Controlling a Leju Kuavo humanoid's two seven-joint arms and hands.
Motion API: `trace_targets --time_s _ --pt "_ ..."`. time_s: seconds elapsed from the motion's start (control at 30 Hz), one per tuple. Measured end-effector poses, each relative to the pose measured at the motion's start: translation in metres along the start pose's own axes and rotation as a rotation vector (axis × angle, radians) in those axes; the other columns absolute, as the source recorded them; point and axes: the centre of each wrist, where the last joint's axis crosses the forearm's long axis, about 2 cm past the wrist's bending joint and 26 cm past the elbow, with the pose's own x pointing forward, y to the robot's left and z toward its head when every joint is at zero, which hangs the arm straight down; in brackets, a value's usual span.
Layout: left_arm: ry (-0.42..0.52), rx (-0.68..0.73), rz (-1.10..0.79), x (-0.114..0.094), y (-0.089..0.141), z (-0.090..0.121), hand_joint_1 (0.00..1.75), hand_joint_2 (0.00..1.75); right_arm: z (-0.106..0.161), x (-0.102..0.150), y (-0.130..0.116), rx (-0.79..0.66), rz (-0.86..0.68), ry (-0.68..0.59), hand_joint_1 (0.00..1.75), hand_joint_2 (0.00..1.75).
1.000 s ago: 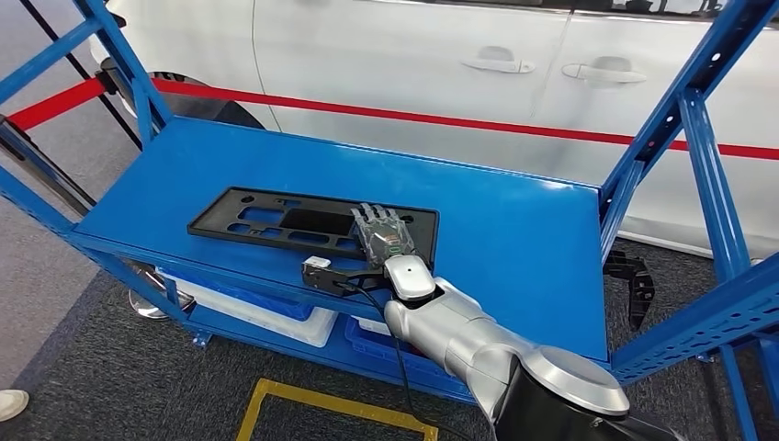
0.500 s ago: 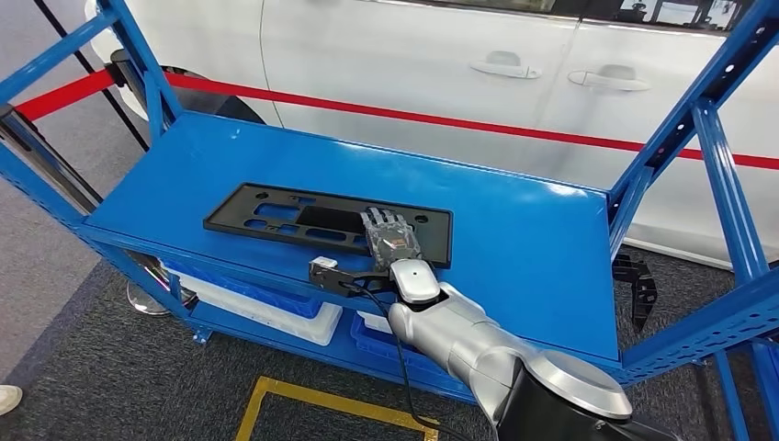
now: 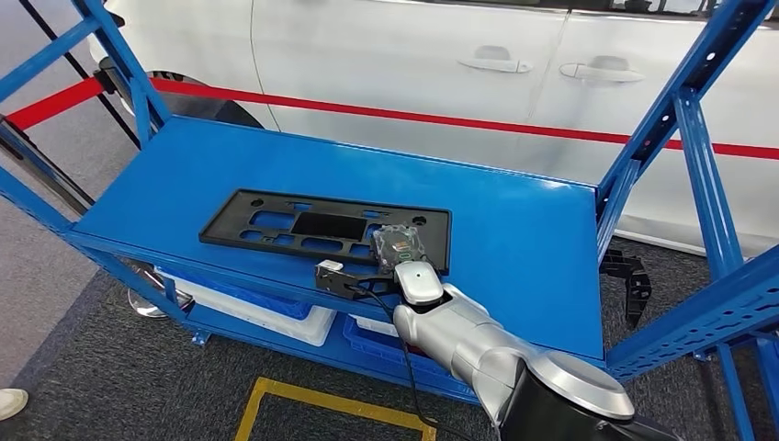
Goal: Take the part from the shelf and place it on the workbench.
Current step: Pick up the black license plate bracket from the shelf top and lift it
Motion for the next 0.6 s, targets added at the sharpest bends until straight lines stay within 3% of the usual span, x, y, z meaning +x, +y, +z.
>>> trace_targets --time_s 0.6 --pt "-0.005 -0.009 -0.002 0.001 0.000 0.000 0.00 0.00 0.001 -0.010 0.007 0.019 -0.006 0.028 1.75 1.75"
